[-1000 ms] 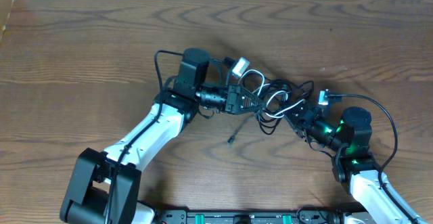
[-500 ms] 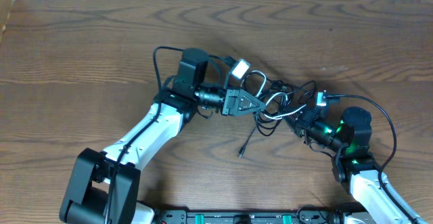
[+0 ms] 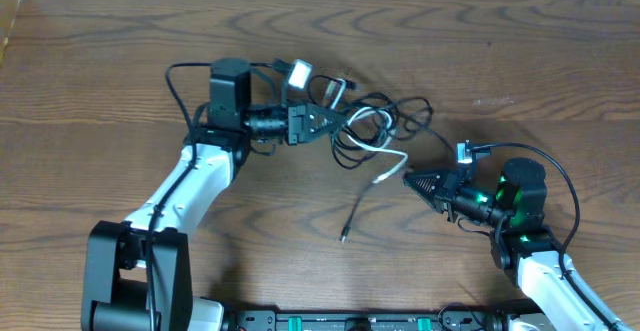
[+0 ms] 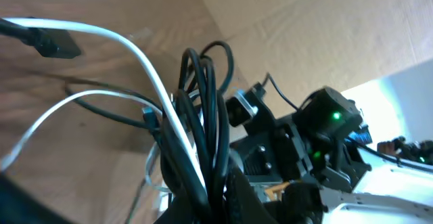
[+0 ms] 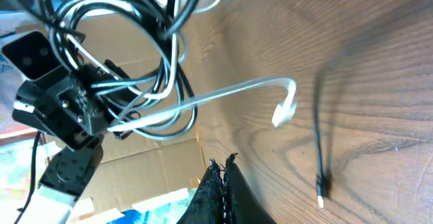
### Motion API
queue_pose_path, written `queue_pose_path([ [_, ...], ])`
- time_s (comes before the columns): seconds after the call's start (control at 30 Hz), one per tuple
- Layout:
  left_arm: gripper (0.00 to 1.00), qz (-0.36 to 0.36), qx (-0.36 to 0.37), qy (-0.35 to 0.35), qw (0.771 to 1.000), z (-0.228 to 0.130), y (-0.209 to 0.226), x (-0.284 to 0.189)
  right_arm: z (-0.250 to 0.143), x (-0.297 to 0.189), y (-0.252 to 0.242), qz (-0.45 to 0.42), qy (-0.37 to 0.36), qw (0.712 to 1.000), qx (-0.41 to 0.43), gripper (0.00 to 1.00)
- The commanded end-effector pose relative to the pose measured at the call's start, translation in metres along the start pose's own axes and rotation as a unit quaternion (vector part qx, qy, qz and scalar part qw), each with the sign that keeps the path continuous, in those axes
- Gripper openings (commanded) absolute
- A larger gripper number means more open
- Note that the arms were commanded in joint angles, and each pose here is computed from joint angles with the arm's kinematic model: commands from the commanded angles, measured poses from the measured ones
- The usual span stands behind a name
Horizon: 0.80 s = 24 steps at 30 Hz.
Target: Untangle cables
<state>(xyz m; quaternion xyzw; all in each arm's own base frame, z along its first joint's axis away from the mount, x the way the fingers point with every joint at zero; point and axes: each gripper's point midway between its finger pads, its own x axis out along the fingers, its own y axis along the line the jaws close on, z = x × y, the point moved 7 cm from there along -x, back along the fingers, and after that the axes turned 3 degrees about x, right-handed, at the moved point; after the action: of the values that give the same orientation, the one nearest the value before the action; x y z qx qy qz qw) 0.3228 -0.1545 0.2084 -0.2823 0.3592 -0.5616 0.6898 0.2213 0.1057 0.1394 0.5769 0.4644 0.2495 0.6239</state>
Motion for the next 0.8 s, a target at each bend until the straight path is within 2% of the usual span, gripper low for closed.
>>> queue_pose_path([
  [0.0, 0.08, 0.001, 0.021, -0.006, 1.000, 0.002, -0.002, -0.004, -0.002, 0.000, 0.001, 0.003, 0.010, 1.000, -0.013, 0.01],
  [0.1, 0.08, 0.002, 0.021, -0.006, 1.000, 0.002, -0.002, -0.004, -0.003, 0.000, 0.001, 0.004, 0.016, 1.000, -0.024, 0.01],
  [0.2, 0.08, 0.002, 0.020, -0.006, 1.000, 0.002, -0.002, -0.004, -0.004, 0.000, 0.002, 0.006, 0.020, 0.999, -0.027, 0.16],
  [0.23, 0.08, 0.000, 0.020, -0.004, 1.000, 0.002, -0.002, -0.003, -0.005, 0.000, 0.002, 0.006, 0.021, 0.999, -0.027, 0.17],
  [0.4, 0.08, -0.006, -0.002, 0.017, 1.000, -0.008, -0.006, 0.007, -0.007, 0.005, 0.005, 0.007, 0.018, 0.999, -0.043, 0.18],
  [0.77, 0.08, -0.036, 0.005, 0.060, 0.998, -0.023, -0.023, 0.036, -0.003, 0.017, 0.004, -0.021, -0.048, 0.998, -0.037, 0.18],
])
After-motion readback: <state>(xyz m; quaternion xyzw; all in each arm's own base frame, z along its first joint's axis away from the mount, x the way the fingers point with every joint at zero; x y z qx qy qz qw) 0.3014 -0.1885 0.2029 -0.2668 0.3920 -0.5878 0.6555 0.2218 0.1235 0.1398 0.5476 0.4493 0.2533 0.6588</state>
